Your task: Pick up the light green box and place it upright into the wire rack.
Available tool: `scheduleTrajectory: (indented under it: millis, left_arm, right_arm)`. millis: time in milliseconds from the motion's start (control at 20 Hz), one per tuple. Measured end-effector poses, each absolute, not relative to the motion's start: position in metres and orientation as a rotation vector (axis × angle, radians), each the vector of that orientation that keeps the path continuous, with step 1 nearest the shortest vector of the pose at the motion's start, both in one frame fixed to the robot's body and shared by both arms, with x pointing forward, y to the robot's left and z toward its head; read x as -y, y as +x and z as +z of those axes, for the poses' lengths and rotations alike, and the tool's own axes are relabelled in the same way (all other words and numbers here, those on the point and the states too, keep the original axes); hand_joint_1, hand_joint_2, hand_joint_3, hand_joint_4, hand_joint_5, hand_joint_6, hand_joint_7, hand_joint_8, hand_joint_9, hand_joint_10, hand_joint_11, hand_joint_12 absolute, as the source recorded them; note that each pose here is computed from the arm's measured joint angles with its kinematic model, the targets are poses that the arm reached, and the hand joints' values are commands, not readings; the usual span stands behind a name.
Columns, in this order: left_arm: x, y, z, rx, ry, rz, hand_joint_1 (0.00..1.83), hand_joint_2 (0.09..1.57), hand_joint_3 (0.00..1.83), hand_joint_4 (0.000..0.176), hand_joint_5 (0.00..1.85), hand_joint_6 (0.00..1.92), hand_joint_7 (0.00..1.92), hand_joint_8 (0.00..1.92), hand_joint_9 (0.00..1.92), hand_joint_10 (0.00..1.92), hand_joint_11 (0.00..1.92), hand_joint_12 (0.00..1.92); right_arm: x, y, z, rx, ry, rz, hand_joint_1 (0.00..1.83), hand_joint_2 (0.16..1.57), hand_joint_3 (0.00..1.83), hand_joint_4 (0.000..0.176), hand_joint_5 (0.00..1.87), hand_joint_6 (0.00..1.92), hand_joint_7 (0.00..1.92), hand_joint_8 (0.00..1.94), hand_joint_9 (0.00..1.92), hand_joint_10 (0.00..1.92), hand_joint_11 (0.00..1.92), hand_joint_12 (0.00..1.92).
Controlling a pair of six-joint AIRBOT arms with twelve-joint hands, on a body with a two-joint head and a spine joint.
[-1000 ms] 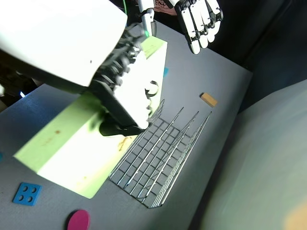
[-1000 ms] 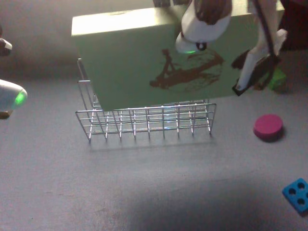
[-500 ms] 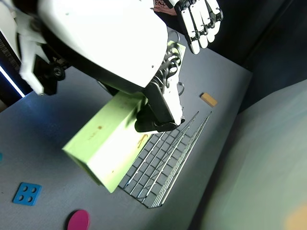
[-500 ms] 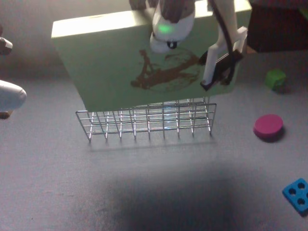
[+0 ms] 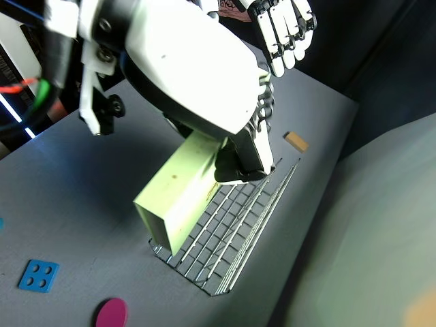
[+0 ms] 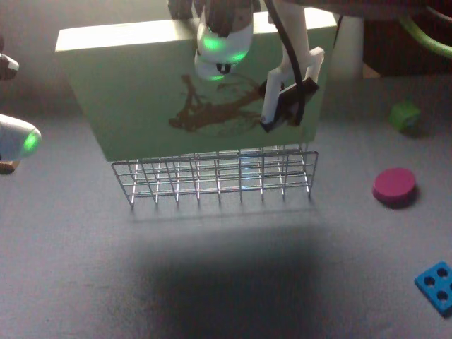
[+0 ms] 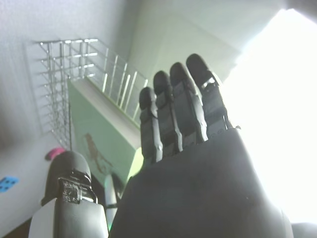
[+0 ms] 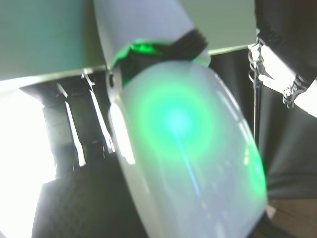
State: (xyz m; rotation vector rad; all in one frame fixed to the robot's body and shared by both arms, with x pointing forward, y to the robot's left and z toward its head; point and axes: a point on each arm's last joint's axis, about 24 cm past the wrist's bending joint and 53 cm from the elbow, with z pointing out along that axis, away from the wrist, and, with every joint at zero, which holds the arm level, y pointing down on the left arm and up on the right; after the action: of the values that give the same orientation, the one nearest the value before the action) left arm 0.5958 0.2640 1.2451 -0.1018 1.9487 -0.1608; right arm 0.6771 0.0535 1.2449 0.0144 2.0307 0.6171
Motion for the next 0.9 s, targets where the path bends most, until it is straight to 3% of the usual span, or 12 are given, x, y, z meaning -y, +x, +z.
scheduleTrajectory:
  millis: [900]
  left_arm:
    - [-0.264, 0.596, 1.245, -1.949, -0.103, -0.161, 0.14, 1.18, 0.0, 0.0, 0.33, 0.0, 0.33, 0.0, 0.26, 0.0, 0.0, 0.74]
  right_arm:
    - [-0.056, 0.692, 1.21, -2.062, 0.063, 0.64, 1.25, 1.15, 0.0, 0.0, 0.84, 1.01, 0.98, 1.22, 0.72, 1.35, 0.62, 1.66]
